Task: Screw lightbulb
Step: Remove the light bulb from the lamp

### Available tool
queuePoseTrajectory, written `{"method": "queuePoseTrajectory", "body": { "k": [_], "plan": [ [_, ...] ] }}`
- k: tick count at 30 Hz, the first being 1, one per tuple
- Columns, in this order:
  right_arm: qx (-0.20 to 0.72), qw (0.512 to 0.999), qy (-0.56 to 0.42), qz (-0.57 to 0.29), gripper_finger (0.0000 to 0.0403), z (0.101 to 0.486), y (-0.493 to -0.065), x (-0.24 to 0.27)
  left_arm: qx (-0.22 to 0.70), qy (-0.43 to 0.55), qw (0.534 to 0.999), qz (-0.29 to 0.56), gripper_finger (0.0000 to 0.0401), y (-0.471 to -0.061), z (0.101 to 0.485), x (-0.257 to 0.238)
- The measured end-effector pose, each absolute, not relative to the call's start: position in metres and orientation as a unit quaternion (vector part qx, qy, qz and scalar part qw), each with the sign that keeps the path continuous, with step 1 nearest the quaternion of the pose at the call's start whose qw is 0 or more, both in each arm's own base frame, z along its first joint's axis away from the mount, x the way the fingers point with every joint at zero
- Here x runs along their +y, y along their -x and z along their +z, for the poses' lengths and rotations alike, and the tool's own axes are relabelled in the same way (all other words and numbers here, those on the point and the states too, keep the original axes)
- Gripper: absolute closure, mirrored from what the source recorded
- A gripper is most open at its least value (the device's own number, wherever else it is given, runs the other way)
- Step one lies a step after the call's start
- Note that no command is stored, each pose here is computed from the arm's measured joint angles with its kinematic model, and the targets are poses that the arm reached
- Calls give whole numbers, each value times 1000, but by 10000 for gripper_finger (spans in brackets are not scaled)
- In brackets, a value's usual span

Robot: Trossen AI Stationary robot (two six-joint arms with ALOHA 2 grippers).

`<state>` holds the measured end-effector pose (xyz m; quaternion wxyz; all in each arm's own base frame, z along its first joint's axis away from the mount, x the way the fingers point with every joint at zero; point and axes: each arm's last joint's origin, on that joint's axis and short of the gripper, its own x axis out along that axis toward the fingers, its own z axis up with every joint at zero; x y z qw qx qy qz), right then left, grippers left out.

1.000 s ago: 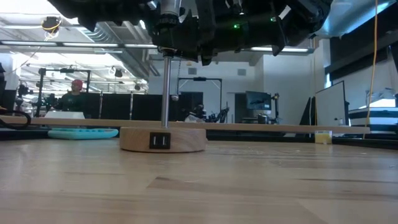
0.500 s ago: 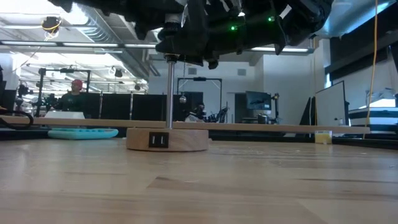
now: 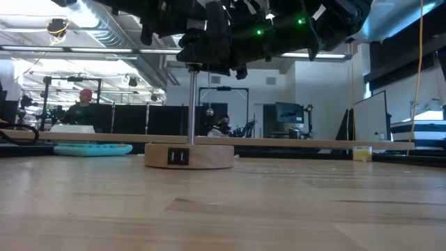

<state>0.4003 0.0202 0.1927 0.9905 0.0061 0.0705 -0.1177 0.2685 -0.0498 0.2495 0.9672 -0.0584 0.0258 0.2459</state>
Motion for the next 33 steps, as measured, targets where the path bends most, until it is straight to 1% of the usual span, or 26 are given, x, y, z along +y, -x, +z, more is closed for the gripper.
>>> {"method": "queuePoseTrajectory", "body": {
  "k": [3,5,7,9,12,15,17,22,33],
  "plan": [
    [72,991,-4,-116,242,193,-401,20,38,50,972,228,178,-266,249,-50],
    [72,991,-4,-116,242,193,-401,20,35,53,975,212,148,-262,255,-49],
    [72,991,-3,-116,242,193,-401,20,27,63,976,205,127,-260,260,-49],
    [73,991,-1,-114,242,193,-401,20,43,60,979,192,116,-256,260,-49],
    [73,992,0,-106,243,193,-401,20,58,58,982,170,113,-245,267,-47],
    [72,992,0,-100,247,193,-401,21,96,33,983,151,115,-233,269,-41],
    [72,993,0,-95,247,193,-401,21,115,20,986,116,118,-228,271,-32],
    [67,994,5,-85,247,194,-401,22,120,2,993,20,126,-229,275,-2],
    [61,996,13,-60,247,195,-401,23,63,-15,985,-162,145,-226,276,64]
  ]
}}
